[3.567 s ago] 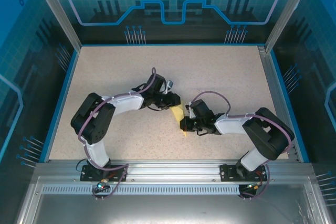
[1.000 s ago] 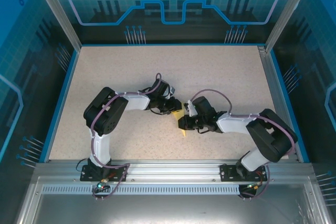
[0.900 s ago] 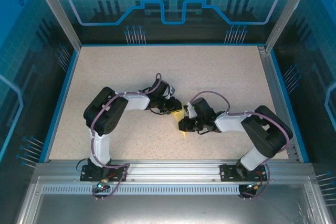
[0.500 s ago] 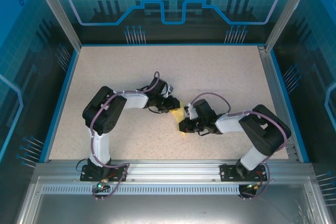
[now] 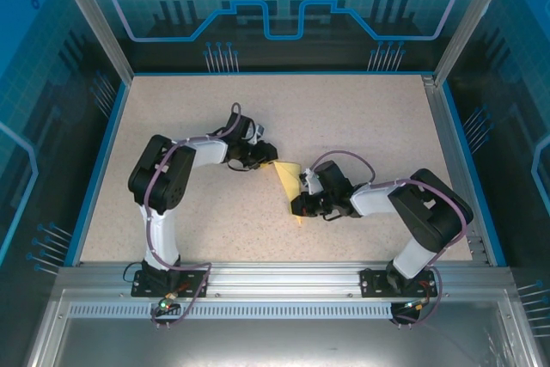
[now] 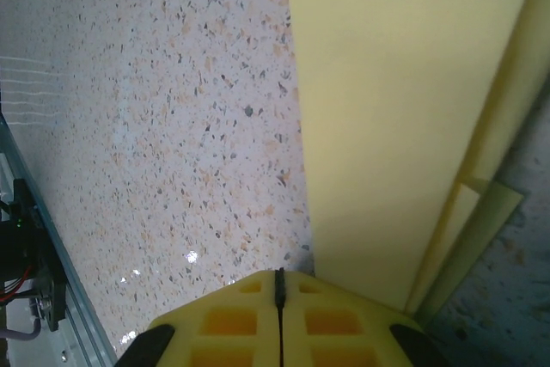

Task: Fold a paper plane with a square sheet of paper (pick it up from the middle)
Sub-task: Fold the wing for the fifth time at the center of the table, then move a paper plane to the center of the table.

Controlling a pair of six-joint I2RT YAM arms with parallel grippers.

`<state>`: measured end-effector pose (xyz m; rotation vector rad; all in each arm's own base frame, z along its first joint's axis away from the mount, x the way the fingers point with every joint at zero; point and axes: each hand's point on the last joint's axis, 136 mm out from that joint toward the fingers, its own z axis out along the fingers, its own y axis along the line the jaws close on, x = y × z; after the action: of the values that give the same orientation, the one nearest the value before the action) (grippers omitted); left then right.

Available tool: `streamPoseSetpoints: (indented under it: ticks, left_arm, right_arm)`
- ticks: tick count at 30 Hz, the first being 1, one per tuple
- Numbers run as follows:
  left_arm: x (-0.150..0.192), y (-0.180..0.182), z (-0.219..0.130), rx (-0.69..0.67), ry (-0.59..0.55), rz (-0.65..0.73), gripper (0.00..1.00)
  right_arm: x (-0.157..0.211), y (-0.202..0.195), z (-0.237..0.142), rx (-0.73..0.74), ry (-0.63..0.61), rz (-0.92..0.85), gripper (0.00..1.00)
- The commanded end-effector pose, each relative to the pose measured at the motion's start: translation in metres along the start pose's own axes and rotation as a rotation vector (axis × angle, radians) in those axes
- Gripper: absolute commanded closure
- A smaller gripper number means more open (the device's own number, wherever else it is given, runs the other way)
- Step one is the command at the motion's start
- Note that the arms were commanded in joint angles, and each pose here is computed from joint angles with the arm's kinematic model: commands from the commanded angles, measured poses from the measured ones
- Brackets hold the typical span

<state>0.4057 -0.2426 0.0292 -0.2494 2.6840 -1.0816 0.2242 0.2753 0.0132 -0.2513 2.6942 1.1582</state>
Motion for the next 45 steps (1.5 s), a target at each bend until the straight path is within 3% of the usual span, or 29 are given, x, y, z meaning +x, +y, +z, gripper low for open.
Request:
streamPoseSetpoints:
  ticks: [1,6,10,13,19,24,41,45]
  left_arm:
    - [-0.007,-0.009,-0.012,-0.013,-0.011,0.042,0.67]
    - [0.002,-0.024,-0.038,-0.028,-0.048,0.027,0.64]
    - [0.022,-0.024,-0.052,-0.168,-0.052,0.031,0.57]
    - [0.041,-0.029,-0.057,-0.248,-0.045,0.025,0.46]
    - [0.079,-0.048,-0.042,-0.414,0.045,0.075,0.35]
    - [0.088,-0.044,-0.038,-0.632,0.054,0.149,0.34]
    - [0.090,-0.042,-0.007,-0.645,0.139,0.140,0.31]
    - [0.088,-0.032,-0.012,-0.670,0.138,0.137,0.36]
  right_arm:
    - [0.015,-0.012,0.003,0.050,0.067,0.042,0.93]
    - [-0.011,0.014,-0.010,0.006,-0.006,0.006,0.89]
    - [-0.034,0.023,-0.040,0.011,-0.108,-0.015,0.84]
    - [-0.045,0.003,-0.066,0.084,-0.186,0.017,0.81]
    - [-0.046,-0.048,-0.101,0.137,-0.288,0.167,0.76]
    - [-0.040,-0.047,-0.104,0.107,-0.283,0.171,0.74]
    - [-0.040,-0.028,-0.075,0.067,-0.188,0.112,0.68]
    - [-0.040,-0.022,-0.064,0.061,-0.153,0.092,0.66]
